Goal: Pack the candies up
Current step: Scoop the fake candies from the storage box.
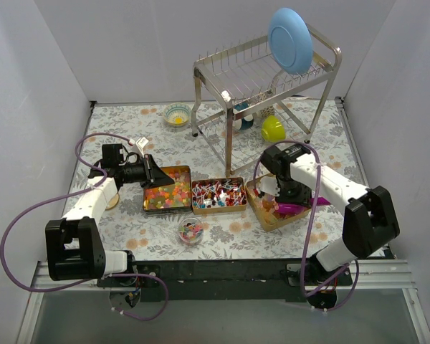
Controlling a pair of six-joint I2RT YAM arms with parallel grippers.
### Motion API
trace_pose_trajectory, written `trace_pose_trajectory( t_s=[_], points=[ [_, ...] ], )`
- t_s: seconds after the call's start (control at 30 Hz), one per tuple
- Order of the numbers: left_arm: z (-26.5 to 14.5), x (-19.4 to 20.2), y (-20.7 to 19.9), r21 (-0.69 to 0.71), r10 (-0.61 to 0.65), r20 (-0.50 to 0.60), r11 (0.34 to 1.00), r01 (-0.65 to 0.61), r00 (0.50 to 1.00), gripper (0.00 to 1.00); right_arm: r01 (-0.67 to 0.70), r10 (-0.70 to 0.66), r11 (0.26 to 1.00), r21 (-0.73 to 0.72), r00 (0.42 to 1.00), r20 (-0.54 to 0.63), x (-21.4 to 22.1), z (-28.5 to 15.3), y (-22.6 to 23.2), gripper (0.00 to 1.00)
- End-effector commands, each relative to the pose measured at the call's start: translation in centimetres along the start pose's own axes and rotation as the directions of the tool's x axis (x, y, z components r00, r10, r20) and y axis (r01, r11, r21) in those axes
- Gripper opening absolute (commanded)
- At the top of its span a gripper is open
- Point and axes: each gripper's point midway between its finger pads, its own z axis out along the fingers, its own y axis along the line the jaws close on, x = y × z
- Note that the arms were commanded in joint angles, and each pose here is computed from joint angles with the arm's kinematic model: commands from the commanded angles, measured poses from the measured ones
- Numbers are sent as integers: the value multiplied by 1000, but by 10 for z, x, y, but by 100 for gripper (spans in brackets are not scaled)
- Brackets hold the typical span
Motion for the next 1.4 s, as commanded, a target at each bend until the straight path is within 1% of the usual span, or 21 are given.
trace_pose_trajectory(
  t_s=[0.0,0.3,0.53,0.57,0.63,0.77,0.87,1.03,1.2,1.37],
  points=[
    [0,-2,0,-2,21,12,1000,-21,1000,8,-45,51,995,-84,996,70,-17,1,9,1],
    [0,1,2,-9,16,11,1000,-16,1000,8,-112,114,991,-67,993,30,-28,0,-8,1],
    [0,3,4,-16,12,12,1000,-11,1000,8,-120,121,992,-48,992,30,-49,1,-33,1],
    [0,3,3,-15,10,13,1000,-10,1000,8,-125,127,992,-34,991,44,-54,-3,-40,1],
    [-1,3,3,-18,10,13,1000,-10,1000,8,-128,128,992,-24,991,37,-61,-1,-48,1],
    [-1,2,4,-22,9,17,1000,-9,1000,8,-158,157,987,5,984,80,-76,-5,-62,1],
    [-2,1,6,-26,3,19,1000,-3,1000,8,-203,203,979,-11,972,121,-83,-5,-59,1],
    [0,3,9,-31,-9,11,999,10,1000,8,-245,252,967,-67,958,139,-91,2,-48,1],
    [1,3,11,-36,-18,7,999,19,1000,8,-275,295,953,-125,935,196,-121,5,-54,1],
    [0,1,14,-55,-18,-1,998,18,1000,8,-257,304,945,-205,919,252,-148,7,-48,1]
  ],
)
